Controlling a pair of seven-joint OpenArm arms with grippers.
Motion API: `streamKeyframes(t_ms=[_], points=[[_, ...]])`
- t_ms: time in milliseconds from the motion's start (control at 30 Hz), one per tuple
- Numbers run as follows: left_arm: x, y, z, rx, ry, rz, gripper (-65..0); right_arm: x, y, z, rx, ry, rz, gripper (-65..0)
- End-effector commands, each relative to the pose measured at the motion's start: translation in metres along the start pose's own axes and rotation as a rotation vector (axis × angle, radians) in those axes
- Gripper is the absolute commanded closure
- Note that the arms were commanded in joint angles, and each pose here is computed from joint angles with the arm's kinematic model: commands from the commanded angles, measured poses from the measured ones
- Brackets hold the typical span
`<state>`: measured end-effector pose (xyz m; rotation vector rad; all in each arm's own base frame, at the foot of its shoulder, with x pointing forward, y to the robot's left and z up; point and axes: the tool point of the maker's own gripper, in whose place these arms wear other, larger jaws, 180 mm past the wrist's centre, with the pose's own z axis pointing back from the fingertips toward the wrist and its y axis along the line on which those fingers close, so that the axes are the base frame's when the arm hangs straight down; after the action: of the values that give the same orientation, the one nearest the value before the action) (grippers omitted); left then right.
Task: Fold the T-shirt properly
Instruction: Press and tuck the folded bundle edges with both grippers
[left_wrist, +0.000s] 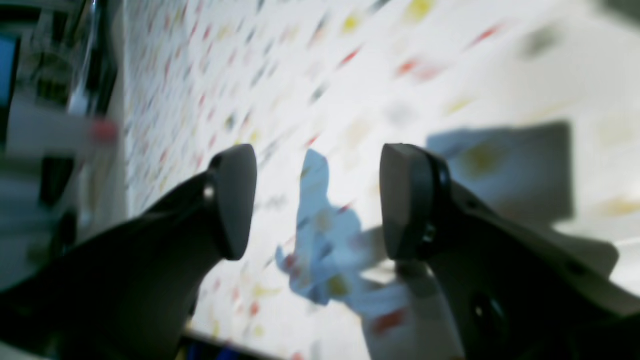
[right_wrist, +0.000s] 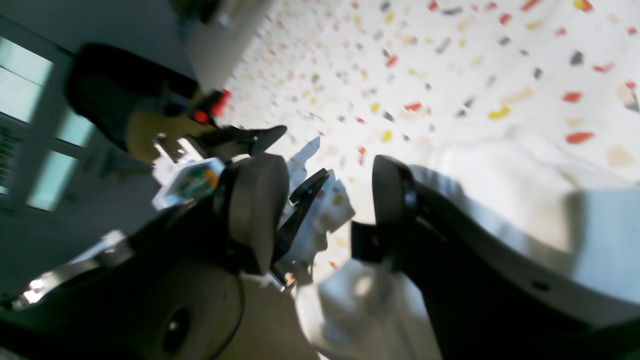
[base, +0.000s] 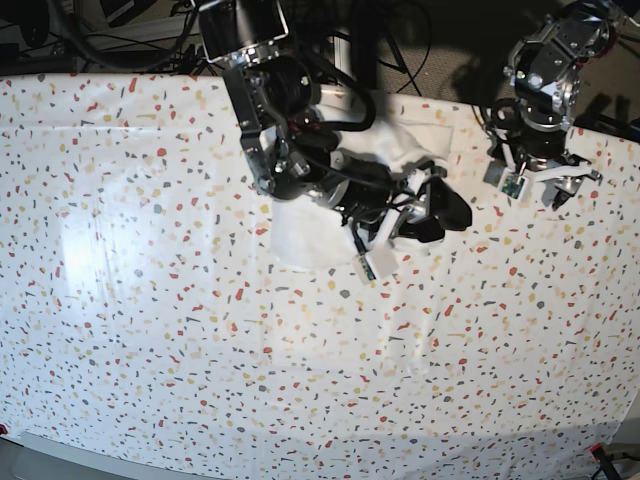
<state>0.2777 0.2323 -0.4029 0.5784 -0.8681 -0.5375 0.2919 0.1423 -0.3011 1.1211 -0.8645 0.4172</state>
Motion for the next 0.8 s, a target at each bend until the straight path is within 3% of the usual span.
streamKeyframes(t_ms=[0, 167, 300, 367, 467, 567, 633, 700, 767], points=[[0.009, 0.025, -0.002, 0.058, -0.031, 0.008, -36.7, 0.028, 0.012, -0.003, 0.047, -0.073, 0.024, -31.4], [0.023, 0.056, -0.001, 0.079, -0.023, 0.175, -36.5, 0.05, 0.023, -0.003, 0.076, -0.043, 0.103, -31.4], [0.057, 0.059, 0.011, 0.018, -0.1, 0.268, -36.5, 0.067, 0.03, 0.003, 0.068, -0.005, 0.205, -31.4], [0.077, 0.054, 0.022, -0.034, -0.147, 0.304, -36.5, 0.076, 0.026, 0.01, 0.038, 0.004, 0.246, -31.4], [0.107, 0.042, 0.04, -0.131, -0.213, 0.354, -36.5, 0.088, 0.001, 0.025, -0.095, 0.009, 0.315, -29.8], [0.133, 0.023, 0.061, -0.26, -0.269, 0.424, -36.5, 0.092, -0.027, 0.041, -0.207, 0.016, 0.321, -22.1], [0.148, 0.002, 0.074, -0.365, -0.297, 0.467, -36.1, 0.091, -0.04, 0.052, -0.244, 0.032, 0.313, -13.2], [0.156, -0.021, 0.084, -0.464, -0.301, 0.515, -31.0, 0.086, -0.056, 0.066, -0.291, 0.067, 0.326, -3.0], [0.158, -0.042, 0.095, -0.541, -0.293, 0.551, -22.5, 0.079, -0.076, 0.081, -0.362, 0.123, 0.362, 0.0]])
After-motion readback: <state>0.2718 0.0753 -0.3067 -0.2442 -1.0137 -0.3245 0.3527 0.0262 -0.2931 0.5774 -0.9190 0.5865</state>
